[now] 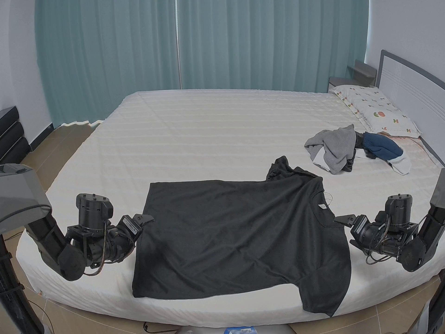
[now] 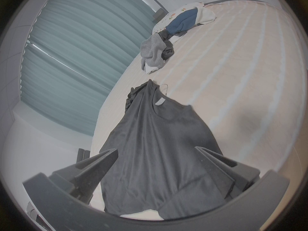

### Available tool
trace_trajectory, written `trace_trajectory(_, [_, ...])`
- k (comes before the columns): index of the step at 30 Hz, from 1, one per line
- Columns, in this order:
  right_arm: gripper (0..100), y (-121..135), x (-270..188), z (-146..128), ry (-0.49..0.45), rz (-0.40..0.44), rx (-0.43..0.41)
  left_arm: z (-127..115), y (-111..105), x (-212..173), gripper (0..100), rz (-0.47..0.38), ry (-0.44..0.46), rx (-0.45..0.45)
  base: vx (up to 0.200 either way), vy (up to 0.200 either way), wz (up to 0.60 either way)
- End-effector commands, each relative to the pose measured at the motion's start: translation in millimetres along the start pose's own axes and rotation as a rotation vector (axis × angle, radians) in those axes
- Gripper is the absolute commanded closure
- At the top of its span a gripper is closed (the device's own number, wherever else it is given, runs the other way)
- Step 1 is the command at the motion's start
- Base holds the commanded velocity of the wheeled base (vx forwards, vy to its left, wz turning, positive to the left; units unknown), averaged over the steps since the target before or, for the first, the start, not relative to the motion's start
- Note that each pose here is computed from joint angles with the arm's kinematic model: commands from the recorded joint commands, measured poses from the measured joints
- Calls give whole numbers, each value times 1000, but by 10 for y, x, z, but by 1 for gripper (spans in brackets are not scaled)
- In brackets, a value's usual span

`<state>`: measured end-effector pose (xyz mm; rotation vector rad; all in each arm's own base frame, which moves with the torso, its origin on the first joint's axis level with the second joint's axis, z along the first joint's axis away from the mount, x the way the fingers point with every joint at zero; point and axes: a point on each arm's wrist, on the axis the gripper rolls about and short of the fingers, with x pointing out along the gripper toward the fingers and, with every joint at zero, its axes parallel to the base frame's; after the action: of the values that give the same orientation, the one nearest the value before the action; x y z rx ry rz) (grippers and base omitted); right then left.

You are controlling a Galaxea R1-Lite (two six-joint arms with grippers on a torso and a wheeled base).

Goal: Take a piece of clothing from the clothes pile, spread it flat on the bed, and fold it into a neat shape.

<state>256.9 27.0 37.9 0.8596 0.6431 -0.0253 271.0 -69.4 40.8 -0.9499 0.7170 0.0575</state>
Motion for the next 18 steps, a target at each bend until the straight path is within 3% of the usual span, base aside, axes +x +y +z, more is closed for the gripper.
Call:
trace_trajectory(1, [0, 1, -99, -13, -2, 8, 3, -50, 32, -83, 0, 2, 19, -1, -200, 0, 0])
trace_trajectory(10, [0, 9, -96, -73, 26, 10, -3, -16, 8, -83, 0, -16, 21, -66, 0, 0, 0])
trace_trajectory(18, [0, 13, -105, -121, 45, 10, -11, -50, 8, -83, 0, -13, 33, -60, 0, -200, 0])
